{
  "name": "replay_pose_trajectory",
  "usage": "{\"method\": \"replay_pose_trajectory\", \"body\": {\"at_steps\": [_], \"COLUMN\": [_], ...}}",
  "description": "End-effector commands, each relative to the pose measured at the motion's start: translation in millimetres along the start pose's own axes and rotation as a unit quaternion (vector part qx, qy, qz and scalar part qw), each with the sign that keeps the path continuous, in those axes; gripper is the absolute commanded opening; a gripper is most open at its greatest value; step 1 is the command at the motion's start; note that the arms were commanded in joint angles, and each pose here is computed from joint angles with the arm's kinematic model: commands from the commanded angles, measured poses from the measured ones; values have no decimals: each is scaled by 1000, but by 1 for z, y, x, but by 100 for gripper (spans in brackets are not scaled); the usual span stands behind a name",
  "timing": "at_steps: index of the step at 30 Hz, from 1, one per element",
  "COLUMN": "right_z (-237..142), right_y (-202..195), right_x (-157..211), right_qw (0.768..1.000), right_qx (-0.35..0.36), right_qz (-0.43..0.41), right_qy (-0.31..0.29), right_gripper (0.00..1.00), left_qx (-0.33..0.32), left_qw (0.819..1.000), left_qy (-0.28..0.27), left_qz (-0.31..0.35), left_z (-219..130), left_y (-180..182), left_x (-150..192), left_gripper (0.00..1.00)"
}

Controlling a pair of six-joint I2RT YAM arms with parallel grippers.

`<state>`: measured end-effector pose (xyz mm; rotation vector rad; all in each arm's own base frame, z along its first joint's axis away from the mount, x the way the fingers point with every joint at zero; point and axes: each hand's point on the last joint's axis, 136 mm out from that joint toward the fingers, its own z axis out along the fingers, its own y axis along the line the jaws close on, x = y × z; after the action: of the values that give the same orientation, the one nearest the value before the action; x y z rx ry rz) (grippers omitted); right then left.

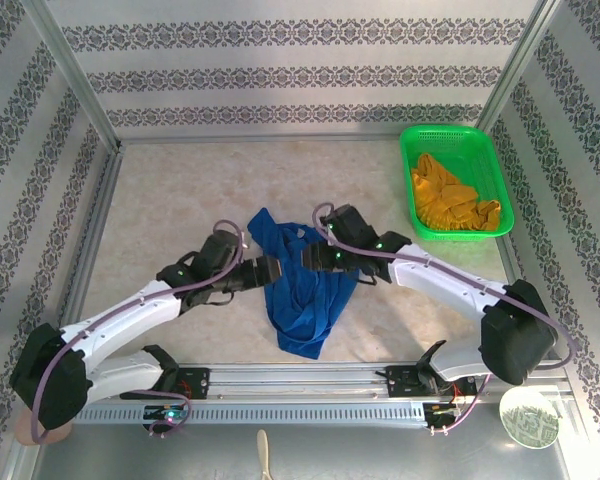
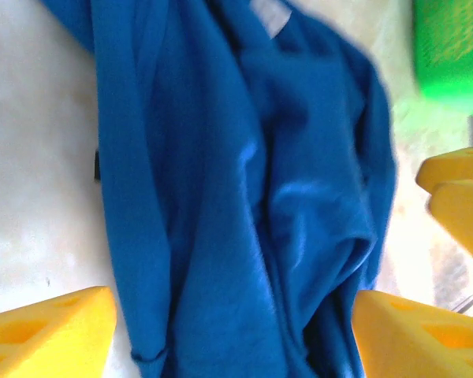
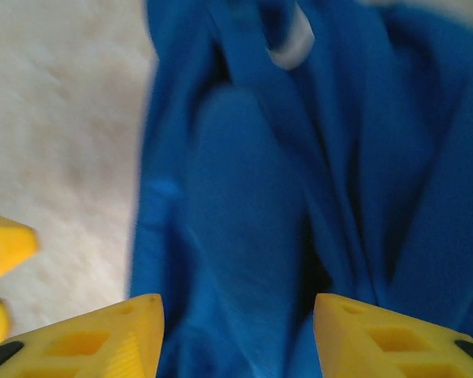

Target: Fold the inside-out t-shirt

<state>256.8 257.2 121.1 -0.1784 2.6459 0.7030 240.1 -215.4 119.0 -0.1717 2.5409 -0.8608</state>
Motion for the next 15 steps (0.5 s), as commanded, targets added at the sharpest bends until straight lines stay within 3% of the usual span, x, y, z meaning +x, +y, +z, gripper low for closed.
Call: {"method": "replay_pose_trajectory", "body": {"at_steps": [1, 5, 10, 11, 12, 13, 14, 15], "right_z": [11, 30, 49, 54, 56, 55, 51, 45], "right_y": [4, 2, -3, -3, -4, -4, -2, 1], "right_x": [4, 11, -3, -6, -9, -14, -22, -29], "right_qw": [1000, 998, 996, 996, 996, 996, 997, 998], "right_qx": [16, 48, 83, 84, 84, 80, 69, 53], "right_qz": [-17, -34, -40, -40, -40, -38, -34, -30], "right_qy": [-11, 4, 5, 9, 10, 7, -1, -10], "right_gripper": [59, 66, 65, 59, 43, 18, 0, 0], "left_qx": [-22, -39, -47, -49, -51, -53, -58, -60], "left_qw": [999, 999, 999, 999, 999, 999, 998, 998], "left_qy": [-18, -5, 2, 3, 3, 3, 4, 4], "left_qz": [-17, -4, 1, 1, 2, 3, 3, 4], "left_z": [15, 29, 49, 54, 58, 62, 66, 69], "left_y": [12, 15, 14, 14, 14, 14, 16, 17], "left_x": [5, 12, 11, 11, 10, 9, 9, 8], "left_gripper": [78, 79, 79, 79, 78, 74, 61, 46]}}
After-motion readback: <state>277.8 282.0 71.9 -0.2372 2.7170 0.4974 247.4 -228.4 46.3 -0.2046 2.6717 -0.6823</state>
